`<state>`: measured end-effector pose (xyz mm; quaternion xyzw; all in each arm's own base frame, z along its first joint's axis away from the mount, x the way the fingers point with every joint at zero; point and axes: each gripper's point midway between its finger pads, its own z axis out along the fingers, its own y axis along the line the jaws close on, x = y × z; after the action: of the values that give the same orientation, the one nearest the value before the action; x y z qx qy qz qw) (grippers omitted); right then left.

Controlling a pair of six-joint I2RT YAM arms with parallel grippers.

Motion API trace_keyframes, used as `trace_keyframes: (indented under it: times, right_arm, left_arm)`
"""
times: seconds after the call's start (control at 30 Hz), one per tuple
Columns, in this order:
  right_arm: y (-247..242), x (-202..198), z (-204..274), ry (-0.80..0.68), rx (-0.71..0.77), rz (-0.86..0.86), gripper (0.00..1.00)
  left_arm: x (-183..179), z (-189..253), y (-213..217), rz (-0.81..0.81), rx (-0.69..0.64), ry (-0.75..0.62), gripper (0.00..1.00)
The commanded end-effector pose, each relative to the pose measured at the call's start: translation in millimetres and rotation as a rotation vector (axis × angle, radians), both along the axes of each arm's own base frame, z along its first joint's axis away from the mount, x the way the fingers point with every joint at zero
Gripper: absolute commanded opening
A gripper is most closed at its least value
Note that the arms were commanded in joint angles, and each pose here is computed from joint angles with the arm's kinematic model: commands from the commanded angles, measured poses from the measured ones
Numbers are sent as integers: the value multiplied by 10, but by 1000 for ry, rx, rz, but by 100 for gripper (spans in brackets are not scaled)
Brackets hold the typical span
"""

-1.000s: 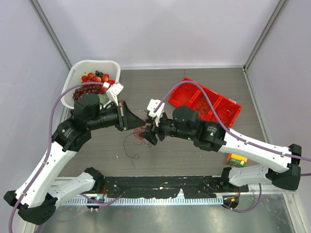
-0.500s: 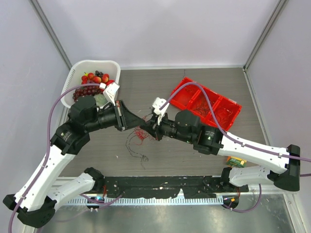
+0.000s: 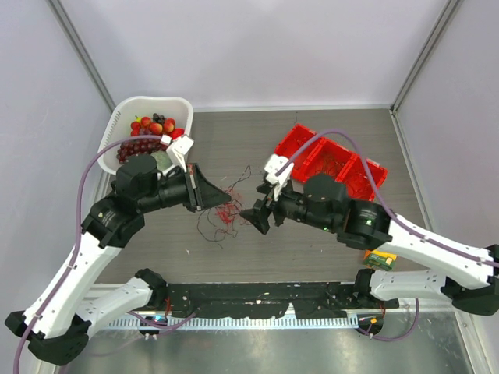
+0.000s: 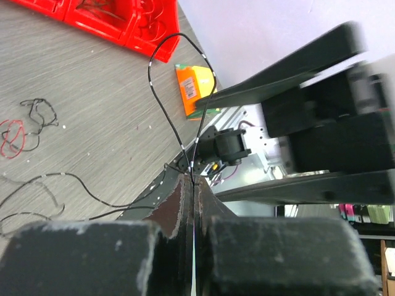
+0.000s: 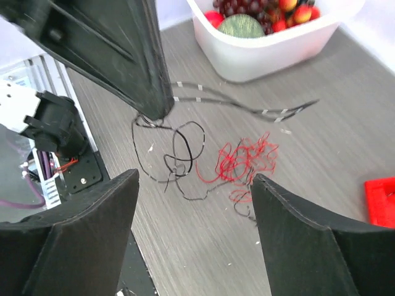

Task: Untangle the cables
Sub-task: Untie the cable.

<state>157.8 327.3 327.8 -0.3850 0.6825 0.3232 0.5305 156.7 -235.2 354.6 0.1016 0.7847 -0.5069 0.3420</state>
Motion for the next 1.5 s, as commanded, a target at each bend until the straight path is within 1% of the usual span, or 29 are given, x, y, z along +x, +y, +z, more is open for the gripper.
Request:
trace_keyframes:
  times: [0.0, 0.03, 0.07, 0.1, 0.13, 0.17, 0.23, 0.37, 0.5, 0.6, 0.7, 0.73, 0.83, 0.87, 0.9, 0.93, 0.97, 1.03, 1.07, 1.13, 1.2, 1.27, 1.3, 1.33, 1.37, 1.4, 1.43, 1.47]
  right_arm:
    - [-228, -149, 812, -136, 74, 65, 79]
    - [-164, -144, 792, -144, 49, 88, 80]
    - [-133, -145, 921, -164, 63, 100, 80]
    - [-31, -180, 964, -175, 61, 148, 80]
    - [72, -163, 919, -177, 45, 168, 81]
    - [131, -179, 961, -194, 47, 196, 84]
    - [280, -201, 948, -208, 40, 255, 87]
    - [512, -256, 784, -186, 13, 342, 89]
    - [585, -228, 586, -174, -23, 353, 89]
    - [584, -247, 531, -167, -19, 358, 89]
    - [573, -146, 473, -159, -3, 289, 85]
    - [563, -77, 488, -147, 17, 237, 82]
    - [574, -15, 504, -114, 112, 168, 75]
    - [576, 4, 473, -84, 130, 143, 68]
    - [589, 2, 459, -80, 146, 143, 66]
    - [585, -1, 440, -81, 147, 142, 59]
    - [590, -12, 434, -66, 171, 130, 56]
    - [571, -18, 449, -56, 205, 113, 54]
    - [545, 35, 464, -59, 216, 78, 52]
    - [516, 38, 422, -47, 219, 65, 52]
    - [505, 77, 488, -53, 251, 37, 52]
    - [510, 79, 475, -47, 253, 35, 49]
    - [513, 74, 489, -43, 263, 36, 42]
    - [523, 60, 485, -38, 269, 42, 39]
    - [539, 43, 491, -37, 274, 54, 28]
    - [545, 34, 488, -35, 277, 57, 23]
    - [550, 39, 482, -29, 282, 54, 11]
    - [558, 45, 455, -27, 278, 53, 4]
  left_arm:
    - [-35, 66, 60, -19, 44, -59, 0]
    - [-37, 51, 53, -30, 52, -58, 0]
    - [-49, 56, 47, -39, 56, -59, 0]
    - [-58, 51, 40, -51, 59, -57, 0]
    - [-74, 56, 24, -67, 58, -55, 0]
    - [-92, 61, 8, -84, 54, -52, 0]
    - [-126, 74, -7, -106, 46, -50, 0]
    - [-197, 145, 18, -120, 30, -76, 0]
    - [-266, 201, 34, -140, 14, -94, 0]
    - [-273, 218, 48, -133, 12, -102, 0]
    - [-264, 237, 46, -125, 5, -99, 0]
    - [-252, 243, 45, -119, 2, -99, 0]
    - [-206, 264, 55, -89, 0, -100, 0]
    - [-188, 276, 67, -75, 1, -105, 0]
    - [-177, 285, 74, -67, 4, -109, 0]
    - [-154, 288, 82, -53, 6, -110, 0]
    - [-141, 285, 87, -46, 11, -107, 0]
    - [-128, 292, 90, -38, 12, -101, 0]
    - [-130, 297, 87, -38, 9, -98, 0]
    - [-116, 306, 88, -29, 6, -98, 0]
    - [-103, 318, 88, -22, 2, -100, 0]
    - [-97, 320, 82, -20, -2, -94, 0]
    - [-96, 321, 80, -21, -4, -94, 0]
    - [-92, 316, 70, -23, -6, -88, 0]
    - [-96, 322, 63, -26, -8, -88, 0]
    - [-88, 317, 67, -22, -7, -85, 0]
    - [-84, 322, 69, -19, -8, -87, 0]
    - [-83, 325, 73, -16, -8, -87, 0]
